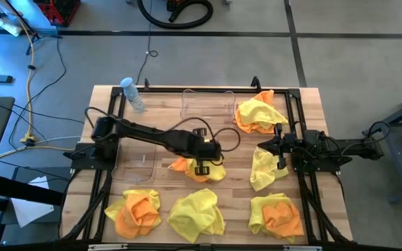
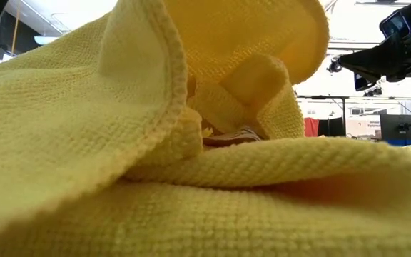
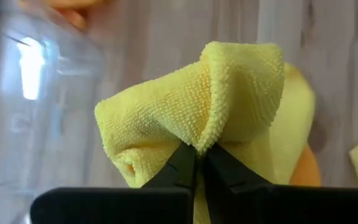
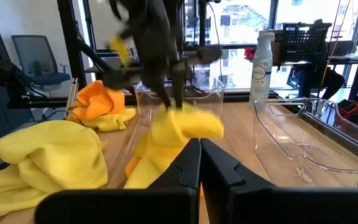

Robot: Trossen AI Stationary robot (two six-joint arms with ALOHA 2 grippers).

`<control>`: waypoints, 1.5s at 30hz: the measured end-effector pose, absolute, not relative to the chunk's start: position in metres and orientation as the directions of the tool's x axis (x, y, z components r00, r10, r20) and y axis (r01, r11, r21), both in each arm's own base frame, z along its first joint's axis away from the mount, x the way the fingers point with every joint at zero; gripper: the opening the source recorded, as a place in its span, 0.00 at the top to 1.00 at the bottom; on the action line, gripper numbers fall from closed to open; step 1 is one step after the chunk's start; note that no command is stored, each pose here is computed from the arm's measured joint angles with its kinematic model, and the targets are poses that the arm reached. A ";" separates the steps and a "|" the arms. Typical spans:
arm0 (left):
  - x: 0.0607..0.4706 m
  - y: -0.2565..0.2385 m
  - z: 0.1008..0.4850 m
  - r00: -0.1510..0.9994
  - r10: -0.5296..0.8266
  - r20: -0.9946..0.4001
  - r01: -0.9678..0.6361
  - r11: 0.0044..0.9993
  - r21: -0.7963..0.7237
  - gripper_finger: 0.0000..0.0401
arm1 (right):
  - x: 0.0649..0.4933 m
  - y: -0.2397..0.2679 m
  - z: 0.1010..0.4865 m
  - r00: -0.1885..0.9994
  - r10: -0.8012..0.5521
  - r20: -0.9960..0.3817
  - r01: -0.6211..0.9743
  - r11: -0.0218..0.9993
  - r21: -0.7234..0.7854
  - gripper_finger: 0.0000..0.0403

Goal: Sort microfiber towel by color & place in baskets
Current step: Put the yellow microfiber towel into the bottom transparent bin

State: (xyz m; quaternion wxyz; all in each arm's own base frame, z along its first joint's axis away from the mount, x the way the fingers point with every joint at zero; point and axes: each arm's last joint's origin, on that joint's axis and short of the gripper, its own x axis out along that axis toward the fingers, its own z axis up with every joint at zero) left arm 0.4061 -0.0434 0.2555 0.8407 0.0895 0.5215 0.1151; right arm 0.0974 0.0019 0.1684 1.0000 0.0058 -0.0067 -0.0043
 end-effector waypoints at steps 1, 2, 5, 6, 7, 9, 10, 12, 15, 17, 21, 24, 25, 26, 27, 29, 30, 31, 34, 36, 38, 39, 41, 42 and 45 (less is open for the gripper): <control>0.402 -0.044 0.266 0.452 0.297 -0.841 -0.110 0.954 0.278 1.00 | 0.097 0.002 0.168 1.000 -0.008 0.013 0.008 1.000 0.012 1.00; 0.397 -0.044 0.276 0.472 0.310 -0.825 -0.122 0.950 0.287 1.00 | 0.098 0.002 0.168 1.000 -0.008 0.011 0.008 1.000 0.011 1.00; 0.379 -0.045 0.308 0.533 0.344 -0.773 -0.159 0.938 0.307 1.00 | 0.098 0.002 0.168 1.000 -0.008 0.009 0.008 1.000 0.011 1.00; 0.372 -0.044 0.319 0.550 0.354 -0.757 -0.172 0.934 0.312 1.00 | 0.098 0.002 0.168 1.000 -0.008 0.008 0.008 1.000 0.012 1.00; 0.365 -0.044 0.330 0.570 0.363 -0.737 -0.188 0.931 0.313 1.00 | 0.098 0.002 0.168 1.000 -0.008 0.009 0.008 1.000 0.011 1.00; 0.349 -0.043 0.350 0.602 0.376 -0.705 -0.216 0.926 0.309 1.00 | 0.098 0.002 0.168 1.000 -0.007 0.009 0.007 1.000 0.012 1.00; 0.341 -0.042 0.360 0.617 0.384 -0.687 -0.234 0.923 0.306 1.00 | 0.098 0.002 0.168 1.000 -0.007 0.009 0.007 1.000 0.011 1.00; 0.324 -0.042 0.378 0.649 0.396 -0.650 -0.269 0.918 0.291 1.00 | 0.098 0.002 0.168 1.000 -0.005 0.008 0.005 1.000 0.011 1.00; 0.299 -0.041 0.402 0.695 0.398 -0.599 -0.298 0.918 0.264 1.00 | 0.098 0.002 0.168 1.000 -0.005 0.008 0.005 1.000 0.011 1.00; 0.281 -0.042 0.416 0.716 0.402 -0.570 -0.316 0.915 0.249 1.00 | 0.098 0.002 0.168 1.000 -0.005 0.008 0.005 1.000 0.011 1.00; 0.242 -0.042 0.437 0.736 0.414 -0.535 -0.343 0.910 0.232 1.00 | 0.098 0.002 0.168 1.000 -0.006 0.008 0.006 1.000 0.012 1.00; 0.211 -0.042 0.447 0.742 0.417 -0.524 -0.370 0.908 0.197 1.00 | 0.098 0.002 0.168 1.000 -0.006 0.008 0.005 1.000 0.011 1.00; 0.202 -0.041 0.450 0.746 0.411 -0.524 -0.377 0.909 0.177 1.00 | 0.098 0.002 0.168 1.000 -0.006 0.008 0.006 1.000 0.011 1.00; 0.192 -0.041 0.453 0.750 0.402 -0.524 -0.379 0.912 0.157 1.00 | 0.098 0.002 0.168 1.000 -0.006 0.008 0.006 1.000 0.011 1.00; 0.183 -0.041 0.455 0.753 0.393 -0.527 -0.381 0.914 0.137 1.00 | 0.098 0.002 0.168 1.000 -0.006 0.008 0.006 1.000 0.011 1.00; 0.167 -0.040 0.457 0.758 0.377 -0.533 -0.389 0.916 0.094 1.00 | 0.098 0.002 0.168 1.000 -0.006 0.008 0.006 1.000 0.012 1.00; 0.159 -0.040 0.458 0.759 0.370 -0.536 -0.392 0.917 0.077 1.00 | 0.098 0.002 0.168 1.000 -0.006 0.008 0.006 1.000 0.011 1.00; 0.152 -0.040 0.459 0.760 0.363 -0.539 -0.391 0.918 0.066 1.00 | 0.098 0.002 0.168 1.000 -0.006 0.008 0.006 1.000 0.011 1.00; 0.133 -0.037 0.461 0.767 0.342 -0.543 -0.389 0.921 0.031 1.00 | 0.098 0.002 0.168 1.000 -0.009 0.008 0.009 1.000 0.011 1.00; 0.122 -0.035 0.462 0.770 0.329 -0.547 -0.386 0.922 0.011 1.00 | 0.098 0.002 0.168 1.000 -0.009 0.008 0.009 1.000 0.011 1.00; 0.111 -0.032 0.461 0.767 0.322 -0.556 -0.388 0.922 -0.002 1.00 | 0.098 0.002 0.168 1.000 -0.009 0.008 0.009 1.000 0.011 1.00; 0.106 -0.031 0.461 0.763 0.320 -0.562 -0.392 0.920 -0.009 1.00 | 0.098 0.002 0.168 1.000 -0.009 0.008 0.009 1.000 0.011 1.00; 0.097 -0.027 0.460 0.752 0.309 -0.582 -0.394 0.919 -0.020 1.00 | 0.098 0.002 0.168 1.000 -0.009 0.008 0.009 1.000 0.011 1.00; 0.093 -0.026 0.459 0.743 0.302 -0.597 -0.393 0.919 -0.024 1.00 | 0.098 0.002 0.168 1.000 -0.009 0.008 0.009 1.000 0.011 1.00; 0.082 -0.021 0.455 0.714 0.292 -0.637 -0.404 0.914 -0.033 1.00 | 0.098 0.002 0.168 1.000 -0.009 0.008 0.009 1.000 0.011 1.00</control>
